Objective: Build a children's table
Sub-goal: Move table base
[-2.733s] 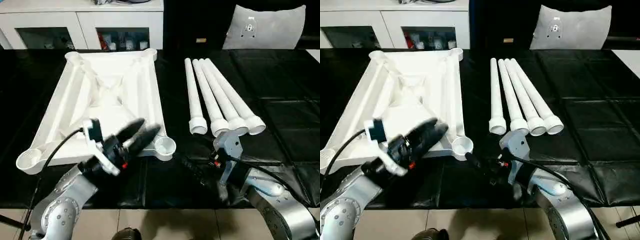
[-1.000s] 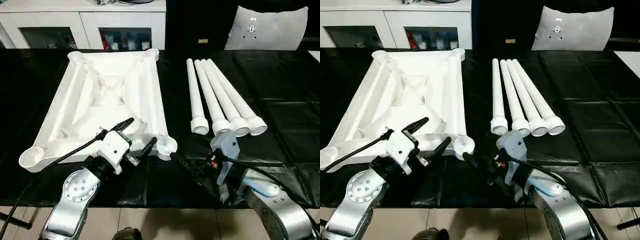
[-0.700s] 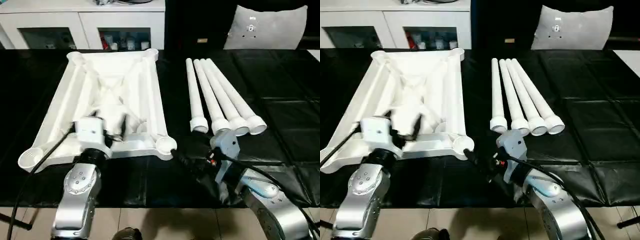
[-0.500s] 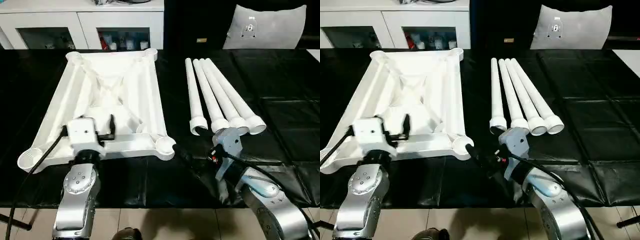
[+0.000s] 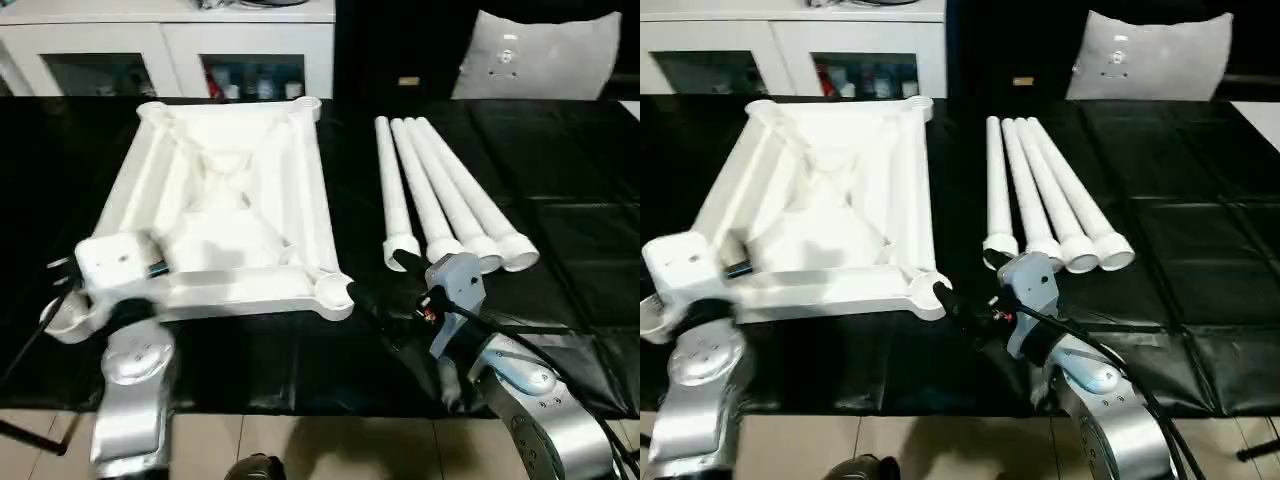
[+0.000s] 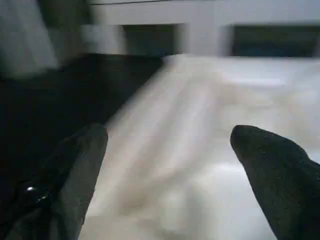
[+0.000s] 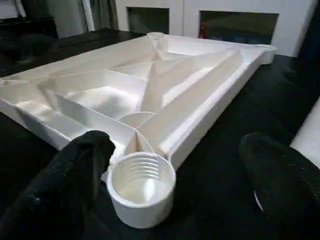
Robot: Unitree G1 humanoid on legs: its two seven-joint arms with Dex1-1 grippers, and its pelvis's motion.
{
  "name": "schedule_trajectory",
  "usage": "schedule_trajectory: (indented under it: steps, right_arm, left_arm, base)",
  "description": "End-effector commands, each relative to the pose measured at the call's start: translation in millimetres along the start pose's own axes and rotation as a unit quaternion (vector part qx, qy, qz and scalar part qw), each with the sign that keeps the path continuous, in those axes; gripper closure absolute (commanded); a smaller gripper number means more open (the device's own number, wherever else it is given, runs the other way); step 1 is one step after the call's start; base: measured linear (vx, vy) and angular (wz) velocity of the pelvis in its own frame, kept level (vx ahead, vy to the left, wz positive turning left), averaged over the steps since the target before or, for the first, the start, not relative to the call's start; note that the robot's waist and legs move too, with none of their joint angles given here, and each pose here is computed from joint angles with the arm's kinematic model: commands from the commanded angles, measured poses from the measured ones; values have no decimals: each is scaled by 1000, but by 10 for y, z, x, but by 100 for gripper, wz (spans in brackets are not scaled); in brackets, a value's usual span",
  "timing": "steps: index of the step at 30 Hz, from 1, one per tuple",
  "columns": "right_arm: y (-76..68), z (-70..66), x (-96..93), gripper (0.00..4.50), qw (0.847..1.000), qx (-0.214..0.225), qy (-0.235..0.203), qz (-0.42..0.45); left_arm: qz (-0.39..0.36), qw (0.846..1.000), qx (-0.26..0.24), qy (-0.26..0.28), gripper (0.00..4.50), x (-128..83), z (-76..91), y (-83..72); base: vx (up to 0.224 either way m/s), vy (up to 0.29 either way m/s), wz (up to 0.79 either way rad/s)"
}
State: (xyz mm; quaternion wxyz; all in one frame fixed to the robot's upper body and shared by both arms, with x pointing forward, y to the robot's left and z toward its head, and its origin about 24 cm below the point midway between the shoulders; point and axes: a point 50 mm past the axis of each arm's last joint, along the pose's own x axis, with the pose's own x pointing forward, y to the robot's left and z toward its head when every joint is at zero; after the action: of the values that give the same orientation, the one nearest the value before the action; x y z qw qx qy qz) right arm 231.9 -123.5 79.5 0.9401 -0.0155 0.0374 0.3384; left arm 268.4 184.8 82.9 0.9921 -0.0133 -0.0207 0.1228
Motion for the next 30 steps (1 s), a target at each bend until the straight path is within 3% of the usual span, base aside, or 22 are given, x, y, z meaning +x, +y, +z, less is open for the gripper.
schedule_trajectory:
  steps: [1,2,3,4,6,8,9,10,15,19,20,21,24,25,28,30]
  right_arm:
    - [-18,-10,-16,1,1000,-2,0,-5]
    - [-17,-13,-19,1,1000,-2,0,-4]
    - [-16,-14,-24,1,1000,-2,1,2]
    - [-16,-13,-27,1,1000,-3,1,4]
    - [-19,-8,-33,1,1000,-4,0,9]
    - [-19,2,-50,1,1000,-4,-1,19]
    - [-19,2,-50,1,1000,-4,-1,19]
    - [-17,5,-55,1,1000,-4,-2,23]
    - [70,16,-152,1,995,-1,2,99]
    - [59,12,-161,1,995,-4,4,101]
    - [48,17,-162,1,995,-4,3,99]
    - [48,18,-163,1,995,-4,3,99]
    - [46,26,-183,1,995,-5,3,100]
    - [46,27,-187,1,995,-5,3,100]
    - [52,23,-214,1,995,-6,4,102]
    - [53,22,-226,1,995,-5,5,100]
  left_arm:
    - [-160,986,-45,-5,0,-21,45,-298]
    - [-219,974,-55,-6,0,-49,66,-380]
    - [-310,948,-62,14,0,-115,53,-470]
    - [-349,936,-51,17,0,-148,48,-487]
    - [-405,913,-45,25,0,-196,40,-483]
    - [-473,879,-42,38,0,-248,32,-452]
    - [-473,879,-42,38,0,-248,32,-452]
    - [-492,868,-42,42,0,-261,29,-438]
    - [-646,751,-30,130,0,-249,-46,-219]
    - [-686,713,-41,141,0,-186,12,-167]
    - [-708,689,-60,146,0,-180,67,-170]
    - [-711,685,-61,148,0,-182,71,-169]
    - [-747,636,-81,174,0,-215,114,-147]
    - [-751,631,-84,176,0,-216,119,-144]
    - [-779,586,-115,189,0,-264,177,-133]
    - [-784,576,-128,193,0,-267,204,-149]
  base:
    - [0,0,0]
    - [0,0,0]
    - [0,0,0]
    - [0,0,0]
    - [0,0,0]
    - [0,0,0]
    - [0,0,0]
    - [0,0,0]
    - [0,0,0]
    - [0,0,0]
    - [0,0,0]
    - [0,0,0]
    - [0,0,0]
    - [0,0,0]
    - [0,0,0]
    - [0,0,0]
